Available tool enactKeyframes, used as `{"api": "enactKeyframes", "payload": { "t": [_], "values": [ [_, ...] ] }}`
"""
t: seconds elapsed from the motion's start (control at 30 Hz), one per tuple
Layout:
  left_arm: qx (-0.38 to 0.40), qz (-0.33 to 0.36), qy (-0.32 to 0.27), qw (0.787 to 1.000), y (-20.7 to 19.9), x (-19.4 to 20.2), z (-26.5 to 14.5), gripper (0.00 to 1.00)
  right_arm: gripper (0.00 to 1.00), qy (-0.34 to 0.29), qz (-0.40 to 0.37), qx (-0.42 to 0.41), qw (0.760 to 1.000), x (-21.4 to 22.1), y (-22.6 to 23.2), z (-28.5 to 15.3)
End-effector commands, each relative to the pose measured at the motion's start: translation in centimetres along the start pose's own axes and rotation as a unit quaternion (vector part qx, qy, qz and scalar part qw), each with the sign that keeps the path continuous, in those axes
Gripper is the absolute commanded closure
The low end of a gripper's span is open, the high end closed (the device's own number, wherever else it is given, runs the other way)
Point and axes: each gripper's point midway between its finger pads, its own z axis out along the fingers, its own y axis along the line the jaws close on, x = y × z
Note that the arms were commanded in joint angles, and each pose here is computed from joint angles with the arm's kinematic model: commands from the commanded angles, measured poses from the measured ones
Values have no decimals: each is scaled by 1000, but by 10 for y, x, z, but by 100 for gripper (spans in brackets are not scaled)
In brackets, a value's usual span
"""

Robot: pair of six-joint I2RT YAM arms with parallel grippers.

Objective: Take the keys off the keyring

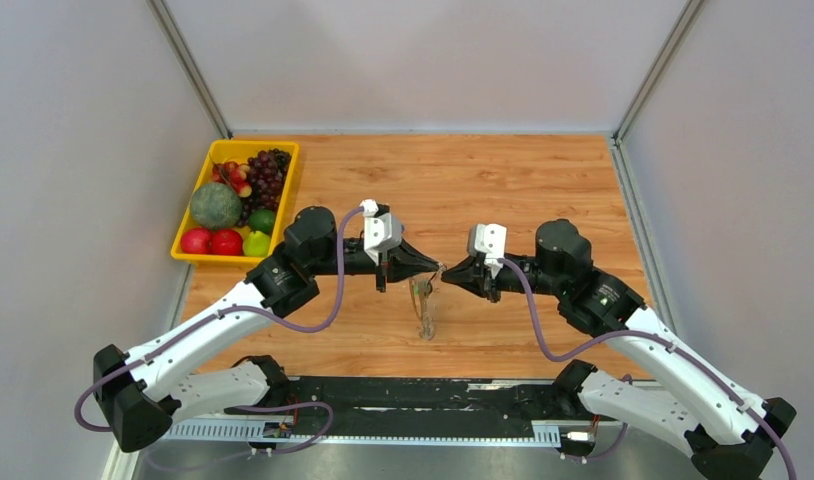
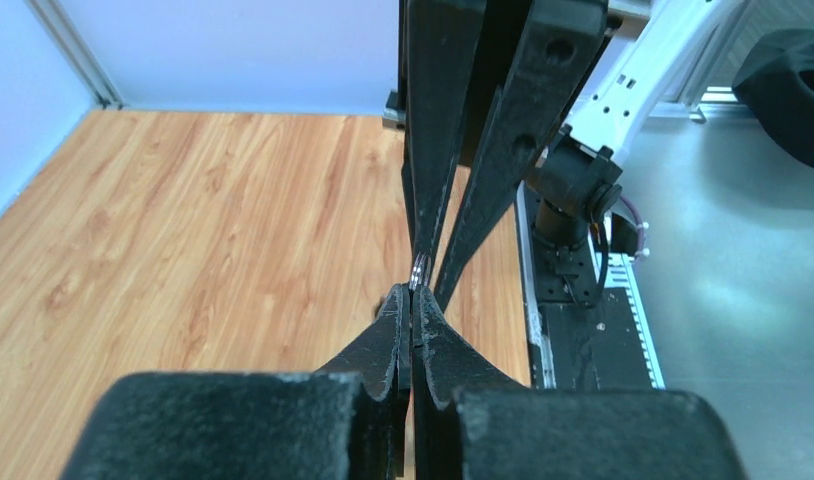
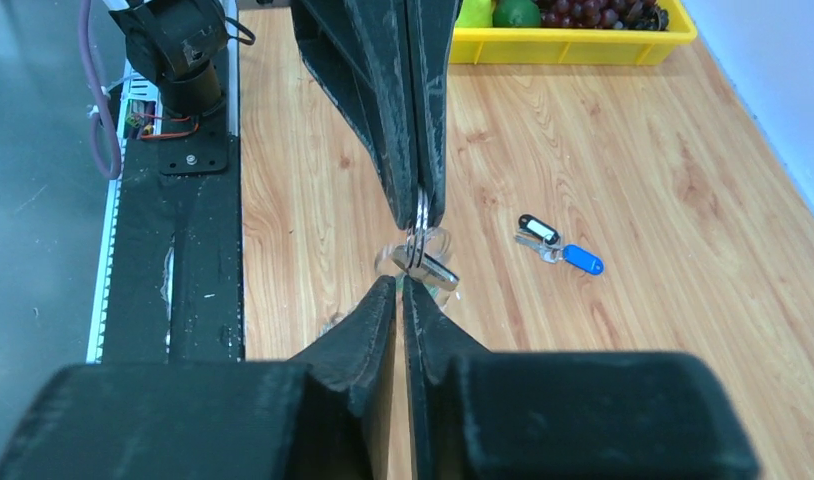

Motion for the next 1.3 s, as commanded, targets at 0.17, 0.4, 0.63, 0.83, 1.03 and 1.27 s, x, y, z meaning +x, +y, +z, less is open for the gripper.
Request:
{"api": "enactKeyframes", "payload": {
  "t": [0.17,0.4,0.63,0.83,1.03,1.27],
  "values": [
    [10,27,-44,999,-6,-24,-2,100,80,-49,-33,17,998,-32,1,-15],
    [2,23,-45,999,-2,-20,0,100,70,-42,-27,29,998,-29,-4,-13],
    [5,20,-47,999,-3,-20,1,100,68,-52,-31,22,998,-37,-4,-12],
    [5,19,-47,999,-3,-20,1,100,67,-59,-31,22,998,-45,-5,-13],
    [6,15,-40,999,-2,-16,1,100,66,-72,-32,23,997,-57,-6,-15],
    [8,14,-38,999,-3,-15,2,100,70,-77,-27,9,997,-61,-4,-10]
  ]
}}
